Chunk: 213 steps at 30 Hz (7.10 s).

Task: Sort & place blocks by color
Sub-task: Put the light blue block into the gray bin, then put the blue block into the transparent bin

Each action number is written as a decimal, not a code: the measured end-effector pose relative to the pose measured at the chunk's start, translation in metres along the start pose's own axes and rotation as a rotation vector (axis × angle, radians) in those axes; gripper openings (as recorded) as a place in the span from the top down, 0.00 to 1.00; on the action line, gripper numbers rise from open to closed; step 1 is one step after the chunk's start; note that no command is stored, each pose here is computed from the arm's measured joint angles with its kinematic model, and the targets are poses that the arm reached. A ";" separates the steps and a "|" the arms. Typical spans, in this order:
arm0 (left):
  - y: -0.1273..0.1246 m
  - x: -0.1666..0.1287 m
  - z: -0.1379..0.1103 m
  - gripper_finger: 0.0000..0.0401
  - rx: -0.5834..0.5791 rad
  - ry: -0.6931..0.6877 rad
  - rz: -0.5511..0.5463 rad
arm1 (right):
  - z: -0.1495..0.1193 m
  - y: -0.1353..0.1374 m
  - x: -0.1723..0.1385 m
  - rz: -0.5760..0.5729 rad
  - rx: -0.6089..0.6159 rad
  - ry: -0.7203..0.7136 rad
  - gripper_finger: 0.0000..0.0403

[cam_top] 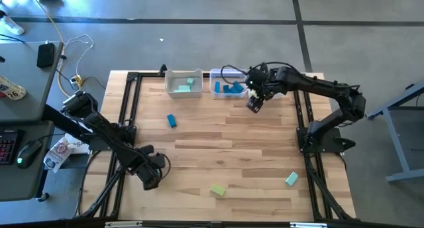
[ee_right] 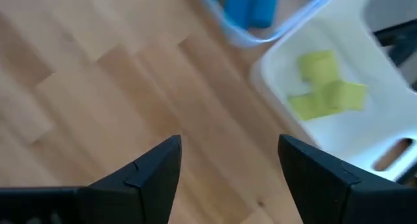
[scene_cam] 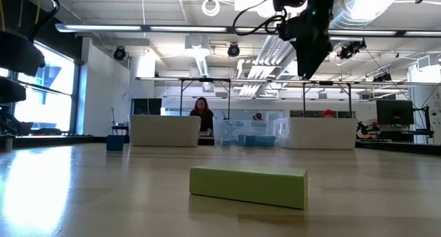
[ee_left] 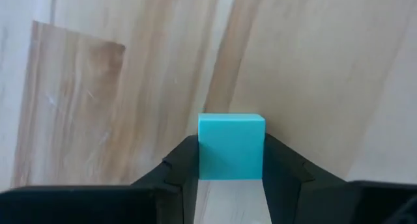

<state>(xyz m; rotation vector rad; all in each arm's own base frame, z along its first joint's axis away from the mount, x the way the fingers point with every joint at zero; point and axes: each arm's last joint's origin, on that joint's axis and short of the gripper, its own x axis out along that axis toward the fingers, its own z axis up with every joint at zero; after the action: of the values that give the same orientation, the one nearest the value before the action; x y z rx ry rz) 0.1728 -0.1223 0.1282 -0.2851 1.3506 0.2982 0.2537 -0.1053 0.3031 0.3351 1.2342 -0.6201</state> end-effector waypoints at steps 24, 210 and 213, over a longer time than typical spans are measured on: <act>0.070 -0.050 0.062 0.75 -0.034 -0.440 0.144 | -0.050 0.074 -0.019 0.152 -0.266 0.208 0.40; 0.190 -0.054 0.236 0.75 0.574 -0.659 0.379 | -0.052 0.128 -0.034 0.192 -0.147 -0.164 0.40; 0.202 -0.061 0.243 0.75 0.522 -0.759 0.398 | -0.052 0.128 -0.034 0.192 -0.148 -0.163 0.40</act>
<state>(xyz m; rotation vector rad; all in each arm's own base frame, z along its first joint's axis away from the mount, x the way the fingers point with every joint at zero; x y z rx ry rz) 0.3070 0.1516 0.2292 0.5046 0.6757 0.3256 0.2849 0.0335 0.3082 0.2701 1.0695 -0.3809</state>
